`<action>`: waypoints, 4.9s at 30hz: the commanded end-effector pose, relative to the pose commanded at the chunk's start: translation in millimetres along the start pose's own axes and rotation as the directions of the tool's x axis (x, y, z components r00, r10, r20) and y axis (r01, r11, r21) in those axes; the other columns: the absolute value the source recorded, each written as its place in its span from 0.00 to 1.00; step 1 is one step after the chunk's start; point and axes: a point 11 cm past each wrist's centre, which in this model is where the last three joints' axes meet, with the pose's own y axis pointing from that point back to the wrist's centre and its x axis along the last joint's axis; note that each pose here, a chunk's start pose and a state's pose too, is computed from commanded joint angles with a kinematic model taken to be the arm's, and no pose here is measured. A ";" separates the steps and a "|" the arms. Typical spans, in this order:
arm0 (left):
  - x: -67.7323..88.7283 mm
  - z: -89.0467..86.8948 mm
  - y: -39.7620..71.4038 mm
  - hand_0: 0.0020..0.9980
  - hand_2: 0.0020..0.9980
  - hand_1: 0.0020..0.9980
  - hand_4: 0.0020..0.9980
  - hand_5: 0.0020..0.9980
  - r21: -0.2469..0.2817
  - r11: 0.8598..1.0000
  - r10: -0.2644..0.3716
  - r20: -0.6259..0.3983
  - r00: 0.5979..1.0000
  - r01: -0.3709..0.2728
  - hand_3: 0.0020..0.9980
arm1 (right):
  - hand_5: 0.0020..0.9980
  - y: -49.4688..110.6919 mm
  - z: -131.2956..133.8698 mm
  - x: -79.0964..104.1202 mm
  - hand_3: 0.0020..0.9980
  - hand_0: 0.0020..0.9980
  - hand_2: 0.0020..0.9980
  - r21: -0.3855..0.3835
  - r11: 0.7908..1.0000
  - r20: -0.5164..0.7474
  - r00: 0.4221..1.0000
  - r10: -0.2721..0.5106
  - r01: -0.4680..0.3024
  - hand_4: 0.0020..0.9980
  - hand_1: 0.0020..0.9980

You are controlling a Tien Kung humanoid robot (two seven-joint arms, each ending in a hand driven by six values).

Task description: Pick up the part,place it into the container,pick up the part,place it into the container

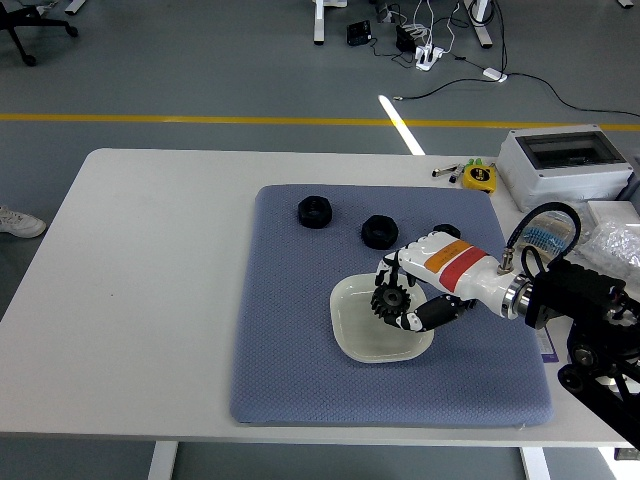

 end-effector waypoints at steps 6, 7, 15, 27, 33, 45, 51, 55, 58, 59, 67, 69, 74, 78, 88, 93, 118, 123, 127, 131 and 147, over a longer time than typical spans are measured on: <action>0.4 -0.7 -0.1 0.75 0.81 0.76 0.71 0.65 0.001 1.000 0.000 0.003 1.000 0.000 0.59 | 0.35 -12.7 -0.7 -10.6 0.56 0.48 0.66 -0.006 0.998 -0.023 0.998 -0.055 0.054 0.76 0.56; 0.4 -0.8 -0.1 0.75 0.81 0.76 0.71 0.65 0.001 1.000 0.000 0.003 1.000 0.000 0.59 | 0.35 -14.2 0.4 -12.5 0.56 0.48 0.66 -0.009 0.998 -0.026 0.998 -0.059 0.059 0.76 0.56; -0.3 1.6 0.0 0.75 0.81 0.76 0.71 0.65 -0.007 1.000 -0.003 0.001 1.000 0.003 0.59 | 0.31 -18.2 7.3 -21.1 0.71 0.52 0.74 -0.004 0.997 -0.131 0.989 -0.072 0.073 0.94 0.61; -1.6 4.1 0.1 0.75 0.81 0.76 0.71 0.65 -0.011 1.000 -0.005 -0.003 1.000 0.005 0.59 | 0.26 -13.6 8.3 -1.1 0.84 0.57 0.81 0.016 1.000 -0.133 0.991 0.006 -0.003 1.00 0.65; -1.4 4.3 0.1 0.75 0.81 0.76 0.70 0.65 -0.012 1.000 -0.005 -0.001 1.000 0.005 0.59 | 0.27 -9.3 15.7 12.5 0.84 0.57 0.80 0.001 0.999 -0.124 0.991 0.044 -0.044 1.00 0.65; -0.1 5.3 -0.1 0.74 0.80 0.75 0.70 0.65 -0.014 1.000 -0.003 0.009 1.000 0.003 0.59 | 0.27 10.2 69.3 18.3 0.79 0.53 0.75 -0.143 0.989 -0.087 0.996 0.031 -0.043 1.00 0.62; -0.4 6.1 0.0 0.74 0.80 0.75 0.70 0.65 -0.015 1.000 -0.003 0.011 1.000 0.003 0.59 | 0.24 22.7 92.2 3.5 0.70 0.49 0.71 -0.208 0.978 -0.064 0.998 -0.007 -0.006 0.92 0.60; -0.9 6.2 0.0 0.74 0.80 0.75 0.70 0.65 -0.015 1.000 -0.005 0.017 1.000 0.005 0.59 | 0.23 27.1 102.6 -9.4 0.66 0.47 0.70 -0.239 0.971 -0.042 0.999 -0.031 0.020 0.90 0.58; -1.3 6.5 0.1 0.74 0.80 0.75 0.70 0.65 -0.014 1.000 -0.006 0.022 1.000 0.006 0.59 | 0.23 27.1 106.2 -16.2 0.64 0.46 0.70 -0.248 0.968 -0.026 0.999 -0.037 0.029 0.89 0.58; -1.4 6.6 0.1 0.74 0.80 0.75 0.70 0.65 -0.014 1.000 -0.006 0.025 1.000 0.006 0.59 | 0.23 26.7 107.9 -19.5 0.64 0.46 0.70 -0.252 0.967 -0.017 0.999 -0.039 0.034 0.89 0.58; -2.1 7.5 0.2 0.74 0.80 0.75 0.70 0.65 -0.017 1.000 -0.007 0.033 0.999 0.008 0.59 | 0.23 24.7 119.3 -31.6 0.63 0.46 0.69 -0.284 0.958 0.023 0.999 -0.044 0.049 0.88 0.57; -2.0 7.8 0.2 0.74 0.80 0.75 0.70 0.65 -0.017 1.000 -0.007 0.034 0.999 0.008 0.59 | 0.23 24.9 120.8 -33.6 0.63 0.46 0.69 -0.288 0.956 0.029 0.998 -0.048 0.054 0.88 0.57; -2.0 8.2 0.2 0.74 0.80 0.75 0.70 0.65 -0.018 1.000 -0.008 0.036 0.999 0.008 0.59 | 0.19 26.8 126.1 -39.4 0.61 0.45 0.63 -0.303 0.951 0.049 0.997 -0.056 0.068 0.81 0.54; -1.8 8.3 0.1 0.74 0.80 0.74 0.70 0.65 -0.018 1.000 -0.009 0.041 0.999 0.009 0.59 | 0.17 29.0 129.3 -43.0 0.60 0.44 0.60 -0.313 0.946 0.060 0.996 -0.063 0.079 0.78 0.53; -1.1 9.1 0.0 0.74 0.79 0.74 0.70 0.65 -0.021 1.000 -0.008 0.060 0.998 0.010 0.59 | 0.16 33.6 130.3 -46.6 0.57 0.42 0.59 -0.315 0.944 0.067 0.994 -0.084 0.101 0.76 0.51; -0.9 8.7 0.0 0.74 0.79 0.74 0.70 0.65 -0.020 1.000 -0.007 0.063 0.998 0.009 0.59 | 0.16 35.5 129.4 -50.2 0.57 0.42 0.59 -0.311 0.943 0.074 0.992 -0.101 0.119 0.76 0.51; 2.5 10.1 -0.4 0.74 0.78 0.72 0.70 0.66 -0.021 1.000 0.004 0.105 0.994 -0.002 0.59 | 0.13 34.2 123.9 -53.8 0.50 0.26 0.46 -0.290 0.948 0.101 0.990 -0.101 0.127 0.71 0.41; 2.3 11.2 -0.3 0.74 0.78 0.72 0.70 0.66 -0.023 1.000 0.004 0.105 0.994 -0.001 0.59 | 0.13 33.5 123.0 -51.6 0.50 0.26 0.46 -0.287 0.951 0.111 0.990 -0.087 0.116 0.71 0.41; 2.3 12.1 -0.3 0.74 0.78 0.72 0.70 0.65 -0.026 1.000 0.004 0.105 0.994 -0.001 0.59 | 0.12 33.1 122.3 -48.4 0.49 0.25 0.44 -0.284 0.953 0.114 0.991 -0.075 0.105 0.72 0.39; 2.7 13.4 -0.3 0.74 0.78 0.72 0.70 0.65 -0.028 1.000 0.006 0.105 0.994 -0.003 0.59 | 0.10 32.3 120.3 -44.1 0.49 0.24 0.44 -0.277 0.956 0.113 0.992 -0.063 0.092 0.74 0.38; 4.4 13.6 -0.5 0.74 0.77 0.71 0.70 0.65 -0.029 1.000 0.011 0.107 0.994 -0.008 0.59 | 0.10 14.6 75.0 6.3 0.49 0.25 0.43 -0.150 0.988 0.025 0.999 0.031 -0.027 0.75 0.38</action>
